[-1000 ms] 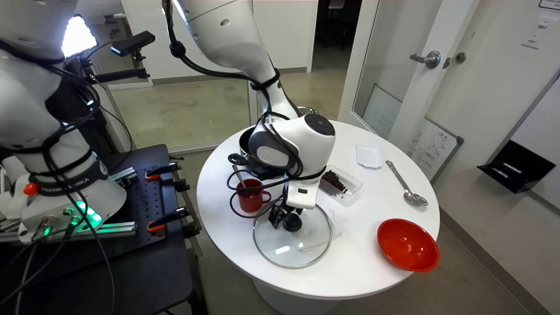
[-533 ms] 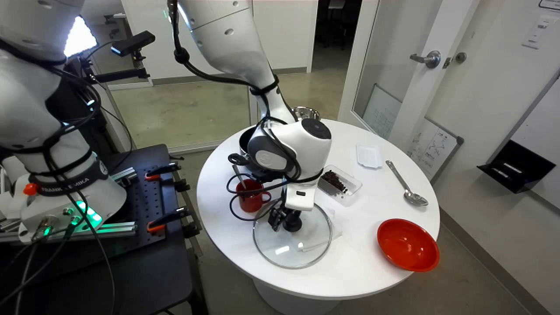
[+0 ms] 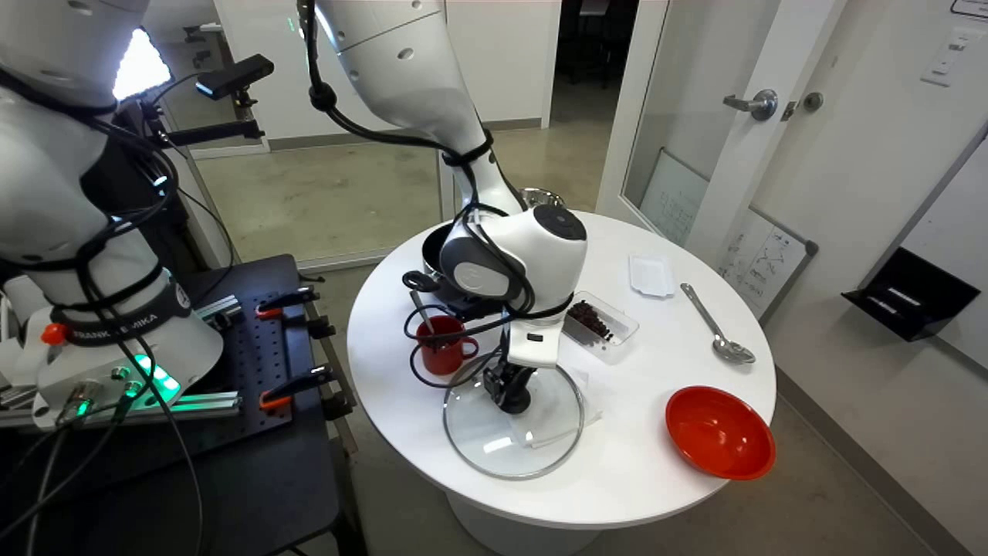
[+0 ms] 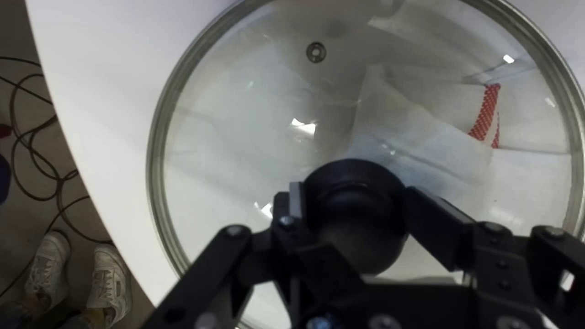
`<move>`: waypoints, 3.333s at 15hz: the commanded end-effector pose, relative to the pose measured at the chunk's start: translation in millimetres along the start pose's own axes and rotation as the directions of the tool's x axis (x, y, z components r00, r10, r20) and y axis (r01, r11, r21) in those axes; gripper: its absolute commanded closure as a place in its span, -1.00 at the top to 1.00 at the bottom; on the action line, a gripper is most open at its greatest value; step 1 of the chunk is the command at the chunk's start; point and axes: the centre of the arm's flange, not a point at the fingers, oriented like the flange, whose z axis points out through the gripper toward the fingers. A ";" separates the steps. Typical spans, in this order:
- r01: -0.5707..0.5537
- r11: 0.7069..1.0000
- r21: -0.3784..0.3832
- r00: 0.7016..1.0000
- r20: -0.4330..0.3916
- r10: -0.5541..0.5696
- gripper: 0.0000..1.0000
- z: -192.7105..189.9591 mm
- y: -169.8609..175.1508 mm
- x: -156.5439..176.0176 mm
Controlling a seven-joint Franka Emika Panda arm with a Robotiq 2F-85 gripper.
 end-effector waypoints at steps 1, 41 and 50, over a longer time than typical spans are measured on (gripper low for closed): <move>-0.017 1.000 0.004 1.000 -0.012 0.017 -0.47 5.1 -1.4 0.5; 0.037 0.999 0.019 0.967 -0.254 -0.031 -0.48 -94.2 2.3 -36.7; 0.084 0.995 -0.047 0.951 -0.296 -0.094 -0.48 -136.3 -20.7 -58.0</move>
